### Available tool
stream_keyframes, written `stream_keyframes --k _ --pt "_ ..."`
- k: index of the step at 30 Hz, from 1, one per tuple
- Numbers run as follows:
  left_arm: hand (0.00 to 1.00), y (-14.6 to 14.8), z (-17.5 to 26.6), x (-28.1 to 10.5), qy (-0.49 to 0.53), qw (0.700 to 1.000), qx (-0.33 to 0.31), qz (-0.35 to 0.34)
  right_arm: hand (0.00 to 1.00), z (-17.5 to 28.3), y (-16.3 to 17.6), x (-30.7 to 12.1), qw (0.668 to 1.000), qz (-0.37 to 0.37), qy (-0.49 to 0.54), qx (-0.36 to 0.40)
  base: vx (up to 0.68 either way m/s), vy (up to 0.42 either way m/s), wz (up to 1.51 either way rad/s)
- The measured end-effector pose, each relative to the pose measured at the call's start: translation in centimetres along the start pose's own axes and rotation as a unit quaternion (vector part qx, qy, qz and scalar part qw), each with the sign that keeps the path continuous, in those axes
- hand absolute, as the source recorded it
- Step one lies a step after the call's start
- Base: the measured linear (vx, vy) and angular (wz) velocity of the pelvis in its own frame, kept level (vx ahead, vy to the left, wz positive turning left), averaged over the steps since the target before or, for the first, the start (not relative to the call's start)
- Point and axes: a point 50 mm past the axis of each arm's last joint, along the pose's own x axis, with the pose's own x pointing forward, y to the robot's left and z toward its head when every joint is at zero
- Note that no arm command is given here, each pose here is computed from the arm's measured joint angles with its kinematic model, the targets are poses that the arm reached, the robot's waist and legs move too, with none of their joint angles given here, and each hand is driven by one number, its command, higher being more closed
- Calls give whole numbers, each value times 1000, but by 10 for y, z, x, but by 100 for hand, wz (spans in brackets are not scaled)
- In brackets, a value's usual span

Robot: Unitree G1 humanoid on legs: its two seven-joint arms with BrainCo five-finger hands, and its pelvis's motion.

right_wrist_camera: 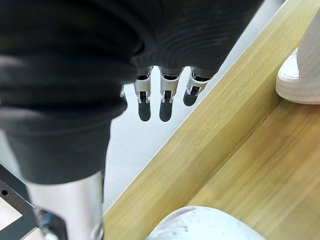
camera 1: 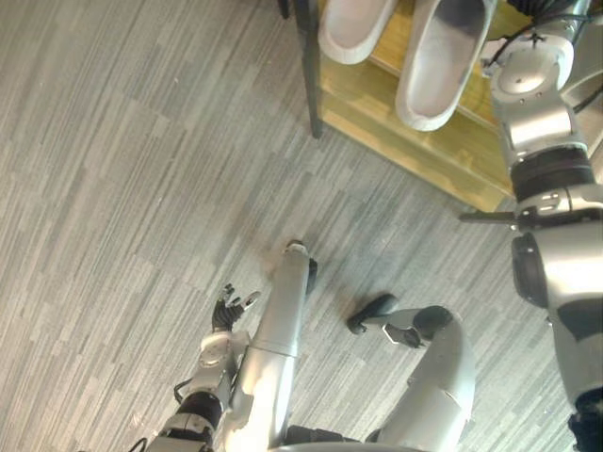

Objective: Organize the slippers on the shoe rack

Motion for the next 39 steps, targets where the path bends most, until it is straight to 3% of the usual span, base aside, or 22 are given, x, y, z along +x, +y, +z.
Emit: stream_keyframes --k 6,11,19,26,39 --pt "0 3 -2 1 6 1000 -5 10 0 4 22 -13 999 26 13 39 51 -35 0" --pt "0 7 -3 1 11 1000 -10 19 0 13 42 -43 987 42 18 154 56 -27 -4" --pt "0 14 -4 1 14 998 -28 47 0 -16 56 -88 952 11 129 276 28 -28 -6" --pt "0 18 -5 1 18 997 -37 58 0 -46 66 -122 925 -12 221 309 8 -10 -3" --pt "0 25 -9 0 31 996 -46 73 0 -57 71 -140 882 7 258 394 5 -6 -1"
